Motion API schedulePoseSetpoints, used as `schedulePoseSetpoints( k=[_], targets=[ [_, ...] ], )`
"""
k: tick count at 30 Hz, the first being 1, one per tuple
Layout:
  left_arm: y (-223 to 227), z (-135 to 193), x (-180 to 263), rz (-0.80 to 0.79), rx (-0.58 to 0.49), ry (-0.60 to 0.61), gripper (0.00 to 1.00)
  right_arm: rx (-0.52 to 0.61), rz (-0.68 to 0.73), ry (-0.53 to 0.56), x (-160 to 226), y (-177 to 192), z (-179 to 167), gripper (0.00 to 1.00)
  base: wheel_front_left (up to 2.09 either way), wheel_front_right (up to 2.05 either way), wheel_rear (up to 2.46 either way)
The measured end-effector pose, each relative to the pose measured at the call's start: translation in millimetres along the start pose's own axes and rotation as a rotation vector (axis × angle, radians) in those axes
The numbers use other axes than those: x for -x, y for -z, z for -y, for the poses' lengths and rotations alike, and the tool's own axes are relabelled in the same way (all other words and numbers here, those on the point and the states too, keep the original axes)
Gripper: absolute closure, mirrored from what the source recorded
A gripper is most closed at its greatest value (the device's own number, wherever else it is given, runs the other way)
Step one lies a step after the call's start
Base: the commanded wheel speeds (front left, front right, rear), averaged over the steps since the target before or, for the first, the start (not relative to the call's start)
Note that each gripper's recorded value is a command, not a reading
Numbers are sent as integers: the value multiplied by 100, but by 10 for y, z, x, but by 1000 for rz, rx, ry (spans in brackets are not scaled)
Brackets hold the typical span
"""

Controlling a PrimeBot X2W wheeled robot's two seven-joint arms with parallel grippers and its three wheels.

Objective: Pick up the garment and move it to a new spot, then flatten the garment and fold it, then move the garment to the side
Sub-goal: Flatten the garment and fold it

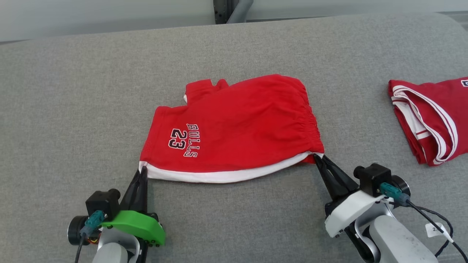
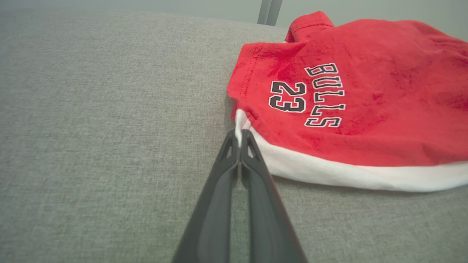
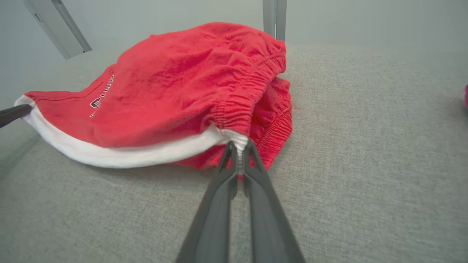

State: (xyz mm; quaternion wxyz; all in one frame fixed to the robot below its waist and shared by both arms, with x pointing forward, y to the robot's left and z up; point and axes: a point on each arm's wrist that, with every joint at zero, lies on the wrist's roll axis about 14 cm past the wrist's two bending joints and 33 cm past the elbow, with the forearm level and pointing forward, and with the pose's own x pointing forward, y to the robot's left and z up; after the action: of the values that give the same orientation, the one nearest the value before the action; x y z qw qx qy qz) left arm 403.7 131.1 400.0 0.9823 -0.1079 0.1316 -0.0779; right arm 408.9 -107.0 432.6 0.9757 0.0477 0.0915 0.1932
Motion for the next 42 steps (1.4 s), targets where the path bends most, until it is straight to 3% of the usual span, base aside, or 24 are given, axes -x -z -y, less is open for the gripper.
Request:
schedulePoseSetpoints(
  k=[3, 8, 15, 18, 22, 27, 31, 38, 42],
  targets=[
    [-249, 38, 8, 77, -7, 10, 100, -11, 68, 4, 44, -219, -4, 100, 0, 0, 0],
    [-952, 99, 89, 283, -65, 37, 100, -16, 267, -16, 133, -896, -68, 100, 0, 0, 0],
    [-2412, 322, 468, 678, -306, 143, 100, 65, 611, -95, 451, -2187, -174, 100, 0, 0, 0],
    [-2858, 407, 661, 778, -388, 175, 100, 72, 664, -129, 557, -2527, -221, 100, 0, 0, 0],
    [-3289, 459, 770, 831, -420, 196, 100, 41, 622, -173, 491, -2697, -267, 100, 0, 0, 0],
    [-3462, 458, 440, 761, -456, 195, 100, 63, 557, -174, 160, -2892, -173, 100, 0, 0, 0],
    [-3676, 397, 28, 739, -472, 169, 100, 154, 533, -141, -292, -3162, -54, 100, 0, 0, 0],
    [-4152, 397, -663, 830, -565, 142, 100, 322, 714, -1, -948, -3856, 364, 100, 0, 0, 0],
    [-4110, 329, -1007, 834, -534, 134, 100, 351, 745, 54, -1269, -3785, 607, 100, 0, 0, 0]
  ],
)
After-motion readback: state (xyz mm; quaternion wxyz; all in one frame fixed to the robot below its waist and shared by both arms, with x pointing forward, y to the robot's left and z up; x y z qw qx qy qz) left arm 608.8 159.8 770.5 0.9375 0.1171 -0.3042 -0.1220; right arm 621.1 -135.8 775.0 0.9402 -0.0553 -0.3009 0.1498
